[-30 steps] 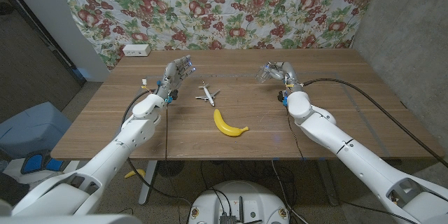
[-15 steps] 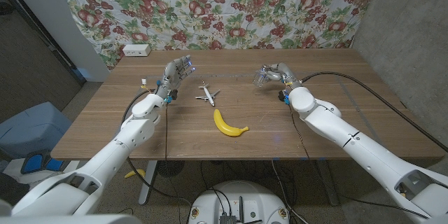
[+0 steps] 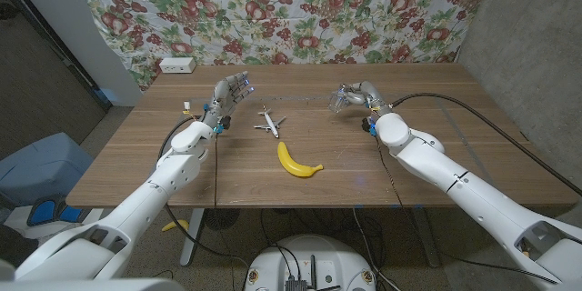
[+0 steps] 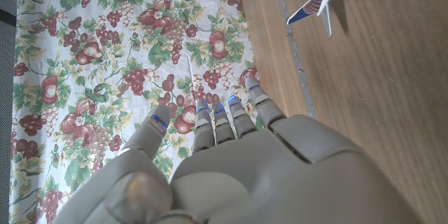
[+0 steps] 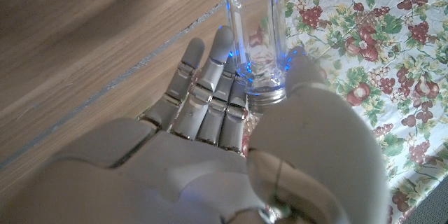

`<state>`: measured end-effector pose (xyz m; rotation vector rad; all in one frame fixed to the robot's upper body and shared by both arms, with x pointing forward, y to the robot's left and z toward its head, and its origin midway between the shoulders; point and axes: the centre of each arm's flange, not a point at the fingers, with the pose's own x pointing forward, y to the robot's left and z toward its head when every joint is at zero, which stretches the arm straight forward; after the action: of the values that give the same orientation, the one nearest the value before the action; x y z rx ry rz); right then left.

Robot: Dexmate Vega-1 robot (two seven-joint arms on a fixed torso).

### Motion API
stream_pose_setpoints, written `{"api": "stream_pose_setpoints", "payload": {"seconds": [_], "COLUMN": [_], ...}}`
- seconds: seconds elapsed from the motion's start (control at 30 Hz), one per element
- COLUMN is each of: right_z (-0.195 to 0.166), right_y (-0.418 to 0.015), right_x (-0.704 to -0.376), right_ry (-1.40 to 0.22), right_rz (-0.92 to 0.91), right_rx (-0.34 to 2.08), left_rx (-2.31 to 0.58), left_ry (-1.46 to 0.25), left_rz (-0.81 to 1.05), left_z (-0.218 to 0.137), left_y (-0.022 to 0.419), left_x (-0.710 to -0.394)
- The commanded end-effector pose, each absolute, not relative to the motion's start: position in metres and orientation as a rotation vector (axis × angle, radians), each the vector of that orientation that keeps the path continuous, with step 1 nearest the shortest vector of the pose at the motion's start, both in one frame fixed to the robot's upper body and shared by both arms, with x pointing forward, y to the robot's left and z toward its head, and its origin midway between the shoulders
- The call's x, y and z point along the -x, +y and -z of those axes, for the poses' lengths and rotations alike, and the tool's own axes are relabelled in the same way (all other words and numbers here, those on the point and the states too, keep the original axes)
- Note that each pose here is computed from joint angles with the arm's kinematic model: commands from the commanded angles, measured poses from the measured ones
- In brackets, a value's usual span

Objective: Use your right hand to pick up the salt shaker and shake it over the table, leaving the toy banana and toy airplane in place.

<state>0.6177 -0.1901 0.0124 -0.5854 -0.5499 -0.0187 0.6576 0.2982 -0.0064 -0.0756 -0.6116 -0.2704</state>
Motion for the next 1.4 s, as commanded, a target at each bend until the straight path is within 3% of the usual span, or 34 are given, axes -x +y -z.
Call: {"api": "stream_pose_setpoints", "payload": {"seconds": [0.03, 0.6, 1.4], "right_z": [0.004, 0.033, 0.036], "right_y": [-0.194, -0.195, -0.199], "right_x": [-0.612, -0.598, -0.587], "right_ry": [-0.639, -0.806, -0.895], "right_rz": [0.165, 0.495, 0.447], "right_rx": [0.466, 0.102, 0.163], "left_rx": [0.073, 0.073, 0.076], "left_ry": [-0.611, -0.615, -0.627], "left_rz": [0.266, 0.262, 0.264], "left_z": [0.007, 0.009, 0.013], "left_y": [0.297, 0.295, 0.293], "left_x": [-0.656, -0.651, -0.642]}}
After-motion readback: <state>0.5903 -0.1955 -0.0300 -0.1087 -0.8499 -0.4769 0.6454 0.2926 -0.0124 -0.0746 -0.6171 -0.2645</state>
